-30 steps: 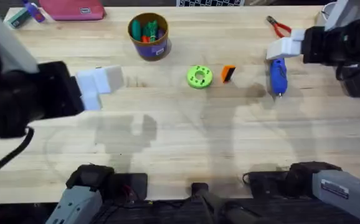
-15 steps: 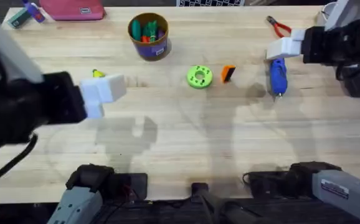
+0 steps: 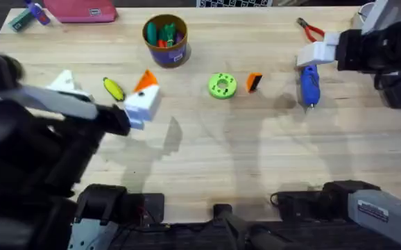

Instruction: Pick up the gripper from the table and insert it into the empty holder that is missing its gripper. Then pick up a screw, insert it into the mounting hole, and use the screwdriver to tighten it. Finally, clean up the table by picking up the vegetable and placing it into the bucket.

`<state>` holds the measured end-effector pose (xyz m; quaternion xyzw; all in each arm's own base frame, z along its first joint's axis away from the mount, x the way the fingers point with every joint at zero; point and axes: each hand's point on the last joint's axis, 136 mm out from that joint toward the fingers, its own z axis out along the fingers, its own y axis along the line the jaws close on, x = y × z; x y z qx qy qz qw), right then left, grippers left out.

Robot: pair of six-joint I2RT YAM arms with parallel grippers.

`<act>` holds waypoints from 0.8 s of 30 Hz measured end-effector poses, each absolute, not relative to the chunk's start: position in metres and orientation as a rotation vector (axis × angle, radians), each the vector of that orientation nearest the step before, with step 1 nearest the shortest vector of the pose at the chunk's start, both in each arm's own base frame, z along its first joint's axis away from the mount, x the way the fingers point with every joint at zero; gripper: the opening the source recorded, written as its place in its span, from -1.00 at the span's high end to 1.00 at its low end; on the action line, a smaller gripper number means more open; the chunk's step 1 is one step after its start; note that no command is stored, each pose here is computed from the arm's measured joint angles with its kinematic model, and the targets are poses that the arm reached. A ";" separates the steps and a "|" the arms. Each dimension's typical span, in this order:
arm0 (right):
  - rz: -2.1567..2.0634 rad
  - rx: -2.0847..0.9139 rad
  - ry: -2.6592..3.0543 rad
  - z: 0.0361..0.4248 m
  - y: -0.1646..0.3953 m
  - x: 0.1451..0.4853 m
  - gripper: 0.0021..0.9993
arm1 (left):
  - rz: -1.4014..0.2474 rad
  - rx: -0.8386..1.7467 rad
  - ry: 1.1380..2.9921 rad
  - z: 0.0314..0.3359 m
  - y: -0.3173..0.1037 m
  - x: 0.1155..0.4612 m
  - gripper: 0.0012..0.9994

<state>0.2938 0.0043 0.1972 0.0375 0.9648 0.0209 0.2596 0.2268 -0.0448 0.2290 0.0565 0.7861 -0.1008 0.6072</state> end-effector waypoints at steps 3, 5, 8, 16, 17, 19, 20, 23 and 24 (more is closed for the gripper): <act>0.057 0.102 2.614 0.197 0.004 0.294 -0.99 | -0.241 0.199 1.747 0.215 -0.051 0.228 -0.97; 0.057 0.102 2.614 0.197 0.004 0.294 -0.99 | -0.247 0.245 1.724 0.203 -0.056 0.228 -0.97; 0.057 0.102 2.614 0.197 0.004 0.294 -0.99 | -0.253 0.326 1.680 0.185 -0.063 0.228 -0.97; 0.057 0.102 2.614 0.197 0.004 0.294 -0.99 | -0.297 0.563 1.567 0.164 -0.090 0.219 -0.97; 0.057 0.102 2.615 0.197 0.004 0.294 -0.99 | -0.308 0.583 1.559 0.164 -0.093 0.217 -0.97; 0.057 0.102 2.615 0.197 0.004 0.294 -0.99 | -0.330 0.615 1.546 0.164 -0.098 0.214 -0.97; 0.057 0.102 2.615 0.197 0.004 0.294 -0.99 | -0.342 0.631 1.539 0.164 -0.101 0.212 -0.97; 0.057 0.102 2.615 0.197 0.004 0.294 -0.99 | -0.388 0.682 1.517 0.164 -0.109 0.205 -0.97; 0.057 0.102 2.615 0.197 0.004 0.294 -0.99 | -0.405 0.698 1.510 0.165 -0.112 0.203 -0.97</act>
